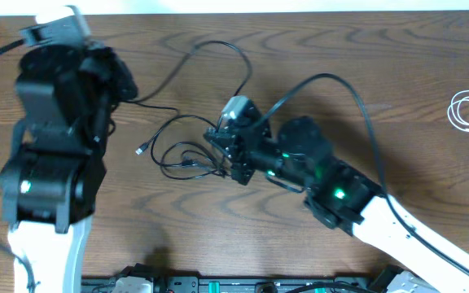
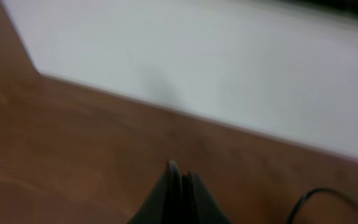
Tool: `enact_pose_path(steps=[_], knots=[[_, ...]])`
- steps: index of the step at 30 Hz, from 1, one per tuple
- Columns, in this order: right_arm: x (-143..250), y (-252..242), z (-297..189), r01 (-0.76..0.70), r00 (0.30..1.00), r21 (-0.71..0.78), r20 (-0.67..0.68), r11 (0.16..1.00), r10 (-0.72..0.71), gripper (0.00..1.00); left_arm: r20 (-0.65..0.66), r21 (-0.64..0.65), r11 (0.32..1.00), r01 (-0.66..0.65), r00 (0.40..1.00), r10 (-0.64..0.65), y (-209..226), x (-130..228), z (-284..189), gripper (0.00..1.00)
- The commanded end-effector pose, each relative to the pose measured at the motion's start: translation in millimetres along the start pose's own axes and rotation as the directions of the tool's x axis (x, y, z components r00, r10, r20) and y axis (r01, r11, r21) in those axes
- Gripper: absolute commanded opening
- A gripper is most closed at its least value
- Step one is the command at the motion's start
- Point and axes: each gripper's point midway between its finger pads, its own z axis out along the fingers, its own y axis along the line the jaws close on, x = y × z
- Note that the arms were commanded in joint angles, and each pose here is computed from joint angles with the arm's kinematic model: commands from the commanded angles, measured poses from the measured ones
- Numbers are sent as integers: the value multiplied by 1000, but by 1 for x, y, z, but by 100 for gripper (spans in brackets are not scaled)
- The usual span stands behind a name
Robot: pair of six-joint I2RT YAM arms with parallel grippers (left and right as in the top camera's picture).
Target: Untangle cables
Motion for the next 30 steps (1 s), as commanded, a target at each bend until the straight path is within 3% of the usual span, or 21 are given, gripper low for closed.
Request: enact_pose_path(steps=[1, 10, 20, 25, 30], knots=[[-34, 1, -22, 37, 994, 11, 102, 999, -38, 1, -144, 132, 991, 20, 990, 0, -26, 28, 17, 8], [-105, -5, -81, 85, 943, 80, 316, 993, -106, 1, -498, 400, 913, 80, 855, 143, -76, 115, 48, 8], [-151, -8, -126, 209, 864, 195, 423, 958, -274, 1, -730, 322, 936, 143, 667, 149, -68, 182, 68, 8], [-165, -2, -137, 293, 804, 246, 460, 924, -377, 1, -794, 359, 915, 186, 576, 194, -82, 216, 68, 8], [-166, -18, -136, 268, 806, 327, 439, 906, -397, 1, -829, 384, 908, 170, 497, 258, -95, 250, 63, 8]])
